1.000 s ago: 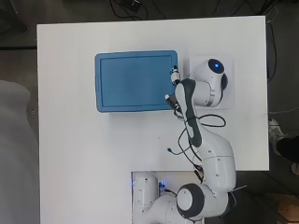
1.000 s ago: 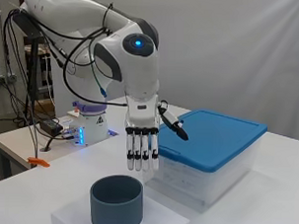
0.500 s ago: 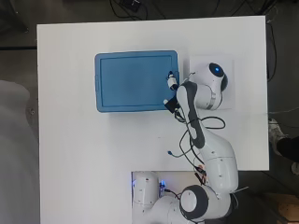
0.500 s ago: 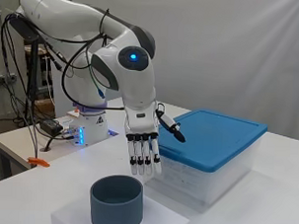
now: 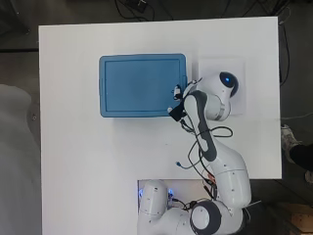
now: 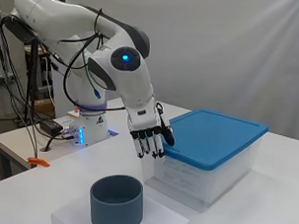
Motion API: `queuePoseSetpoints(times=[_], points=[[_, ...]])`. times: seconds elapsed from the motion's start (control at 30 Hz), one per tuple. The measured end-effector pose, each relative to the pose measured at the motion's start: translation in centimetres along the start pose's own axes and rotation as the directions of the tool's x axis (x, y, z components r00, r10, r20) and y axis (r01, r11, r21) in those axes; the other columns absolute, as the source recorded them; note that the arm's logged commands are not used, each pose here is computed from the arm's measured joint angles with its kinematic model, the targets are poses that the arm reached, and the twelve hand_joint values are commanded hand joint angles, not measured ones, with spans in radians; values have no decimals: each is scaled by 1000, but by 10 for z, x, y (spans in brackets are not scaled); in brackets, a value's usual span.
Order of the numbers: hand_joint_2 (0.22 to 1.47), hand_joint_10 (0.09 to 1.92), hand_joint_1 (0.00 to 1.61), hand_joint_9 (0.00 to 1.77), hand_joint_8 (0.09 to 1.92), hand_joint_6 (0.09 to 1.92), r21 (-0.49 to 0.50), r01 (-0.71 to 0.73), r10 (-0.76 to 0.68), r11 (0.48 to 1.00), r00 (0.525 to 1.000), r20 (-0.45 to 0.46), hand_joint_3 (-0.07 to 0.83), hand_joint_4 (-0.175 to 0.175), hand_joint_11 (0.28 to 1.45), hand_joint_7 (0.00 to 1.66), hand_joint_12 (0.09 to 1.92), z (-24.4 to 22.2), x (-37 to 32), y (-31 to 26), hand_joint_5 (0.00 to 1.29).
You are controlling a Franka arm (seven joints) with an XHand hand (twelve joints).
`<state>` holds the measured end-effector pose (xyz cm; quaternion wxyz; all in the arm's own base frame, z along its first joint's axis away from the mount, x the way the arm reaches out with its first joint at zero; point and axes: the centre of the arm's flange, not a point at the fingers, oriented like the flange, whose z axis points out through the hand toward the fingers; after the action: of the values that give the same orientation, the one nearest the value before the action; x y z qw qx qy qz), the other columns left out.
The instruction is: Teleoperate dual arm-hand system to remove items from a box
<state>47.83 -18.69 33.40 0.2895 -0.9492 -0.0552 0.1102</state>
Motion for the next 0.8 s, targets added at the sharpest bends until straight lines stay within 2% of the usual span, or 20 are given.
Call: queuePoseSetpoints(times=[0.47,0.8], points=[[1205,1920,940,1389,1908,1270,-45,72,-74,996,997,-29,1,175,969,1115,1835,-7,0,-16,797],[1202,1917,945,1417,1920,1268,-97,99,-100,990,995,-3,-1,175,984,1134,1805,-42,31,-51,800]])
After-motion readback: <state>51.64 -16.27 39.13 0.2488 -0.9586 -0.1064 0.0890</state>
